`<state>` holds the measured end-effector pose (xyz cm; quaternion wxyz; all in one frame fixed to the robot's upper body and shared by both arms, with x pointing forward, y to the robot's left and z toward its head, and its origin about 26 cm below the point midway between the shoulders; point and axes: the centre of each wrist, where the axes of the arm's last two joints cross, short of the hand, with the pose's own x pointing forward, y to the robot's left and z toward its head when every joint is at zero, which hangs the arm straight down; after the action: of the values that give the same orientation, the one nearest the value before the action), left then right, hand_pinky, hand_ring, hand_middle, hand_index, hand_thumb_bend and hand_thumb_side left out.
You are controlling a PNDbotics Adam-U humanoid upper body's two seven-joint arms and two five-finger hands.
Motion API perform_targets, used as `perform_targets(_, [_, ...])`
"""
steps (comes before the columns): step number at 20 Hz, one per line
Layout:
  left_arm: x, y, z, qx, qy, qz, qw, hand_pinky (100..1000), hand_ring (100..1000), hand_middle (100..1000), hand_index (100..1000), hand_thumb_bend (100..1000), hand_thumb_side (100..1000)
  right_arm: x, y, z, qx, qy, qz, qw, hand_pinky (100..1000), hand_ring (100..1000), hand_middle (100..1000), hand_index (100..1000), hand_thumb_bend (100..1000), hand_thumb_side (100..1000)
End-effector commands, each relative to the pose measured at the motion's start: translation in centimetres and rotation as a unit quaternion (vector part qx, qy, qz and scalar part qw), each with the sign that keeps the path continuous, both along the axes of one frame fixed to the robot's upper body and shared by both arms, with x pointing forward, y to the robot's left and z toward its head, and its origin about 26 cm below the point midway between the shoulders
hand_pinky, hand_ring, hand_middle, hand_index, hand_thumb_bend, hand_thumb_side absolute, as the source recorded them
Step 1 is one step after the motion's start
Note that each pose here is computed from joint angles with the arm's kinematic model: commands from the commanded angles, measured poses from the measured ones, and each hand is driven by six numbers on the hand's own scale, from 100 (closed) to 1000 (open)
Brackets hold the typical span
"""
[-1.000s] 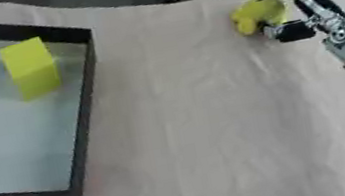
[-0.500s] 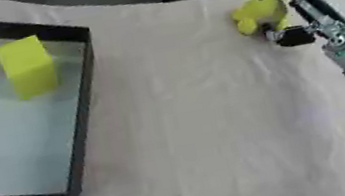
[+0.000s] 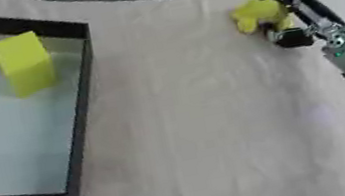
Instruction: Pick up objects on the table and place them in the box.
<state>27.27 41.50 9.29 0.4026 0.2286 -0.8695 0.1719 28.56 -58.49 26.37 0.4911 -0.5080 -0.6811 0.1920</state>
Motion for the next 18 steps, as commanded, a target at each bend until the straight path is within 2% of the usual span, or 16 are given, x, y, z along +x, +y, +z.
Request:
perform_targets(1, [-0.4,0.6,0.3,0.007,-0.002,0.005,1.000,726,527,727,713,100,650,-0.2,0.3,1.7,-0.020,-0.031,0.002,0.999,896,894,829,748,100,100])
perform_targets(6, [-0.3,0.5,0.6,0.007,-0.003,0.005,1.000,727,527,728,713,100,651,0.1,1.3,2.3,-0.028,-0.098,-0.014,0.995,858,822,719,644,100,100])
perform_targets(10, [-0.3,0.6,0.9,0.008,-0.004,0.006,1.000,728,527,728,713,100,654,0.3,2.5,3.1,-0.027,-0.155,-0.008,0.988,841,795,670,602,100,100])
perform_targets(14, [-0.5,0.8,1.3,0.010,-0.001,0.008,1.000,728,527,728,713,100,654,0.4,4.2,4.2,-0.026,-0.185,0.022,0.982,836,789,656,593,100,100])
perform_targets(18, [-1.1,1.1,1.4,0.009,0.010,0.015,1.000,728,527,727,712,100,656,0.6,6.6,6.3,-0.036,-0.196,0.082,0.977,835,787,649,591,100,100])
